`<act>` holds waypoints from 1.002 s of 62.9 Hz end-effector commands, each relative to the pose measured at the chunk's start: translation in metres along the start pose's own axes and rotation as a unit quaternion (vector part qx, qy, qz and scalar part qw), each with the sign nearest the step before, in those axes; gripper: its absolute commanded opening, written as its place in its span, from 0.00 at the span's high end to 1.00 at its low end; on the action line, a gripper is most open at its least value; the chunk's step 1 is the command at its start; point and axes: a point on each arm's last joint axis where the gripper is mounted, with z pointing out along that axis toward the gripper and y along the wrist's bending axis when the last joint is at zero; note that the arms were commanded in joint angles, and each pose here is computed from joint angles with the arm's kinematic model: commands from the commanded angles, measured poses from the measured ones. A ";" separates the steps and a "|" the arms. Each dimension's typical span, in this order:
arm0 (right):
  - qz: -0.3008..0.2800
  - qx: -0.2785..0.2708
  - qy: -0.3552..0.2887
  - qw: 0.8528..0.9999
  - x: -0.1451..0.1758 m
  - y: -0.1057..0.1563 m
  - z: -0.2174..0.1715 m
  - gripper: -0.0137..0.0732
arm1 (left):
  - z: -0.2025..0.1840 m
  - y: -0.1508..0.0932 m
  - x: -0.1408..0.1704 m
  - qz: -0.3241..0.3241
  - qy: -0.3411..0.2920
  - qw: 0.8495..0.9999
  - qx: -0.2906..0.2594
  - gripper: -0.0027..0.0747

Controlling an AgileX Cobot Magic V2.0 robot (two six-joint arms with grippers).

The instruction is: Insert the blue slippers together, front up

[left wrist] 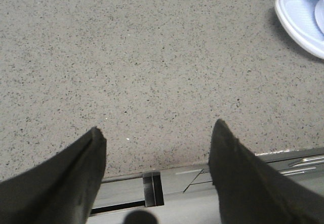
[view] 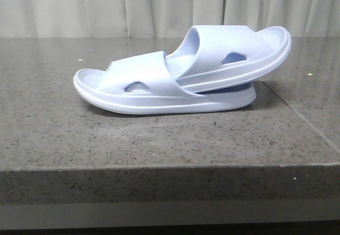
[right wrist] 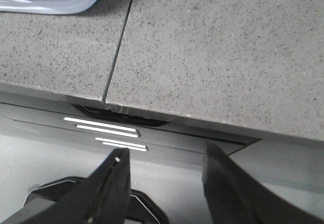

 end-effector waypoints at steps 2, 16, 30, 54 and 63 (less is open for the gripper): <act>-0.003 0.005 -0.046 0.999 -0.010 0.000 -0.006 0.43 | -0.005 0.000 -0.012 -0.008 -0.048 0.999 0.002 0.40; -0.003 0.005 -0.047 0.999 -0.010 0.000 -0.006 0.44 | -0.005 -0.001 -0.012 -0.009 -0.049 0.999 0.004 0.42; -0.003 0.005 -0.047 0.999 -0.010 0.000 -0.006 0.70 | -0.005 -0.003 -0.014 -0.018 -0.058 0.998 0.019 0.69; -0.002 0.005 -0.042 0.999 -0.008 -0.001 -0.002 0.98 | -0.005 -0.004 -0.016 -0.021 -0.070 0.997 0.024 0.99; -0.002 0.005 -0.037 0.999 -0.007 -0.001 -0.001 0.98 | -0.005 -0.004 -0.016 -0.023 -0.071 0.997 0.026 0.99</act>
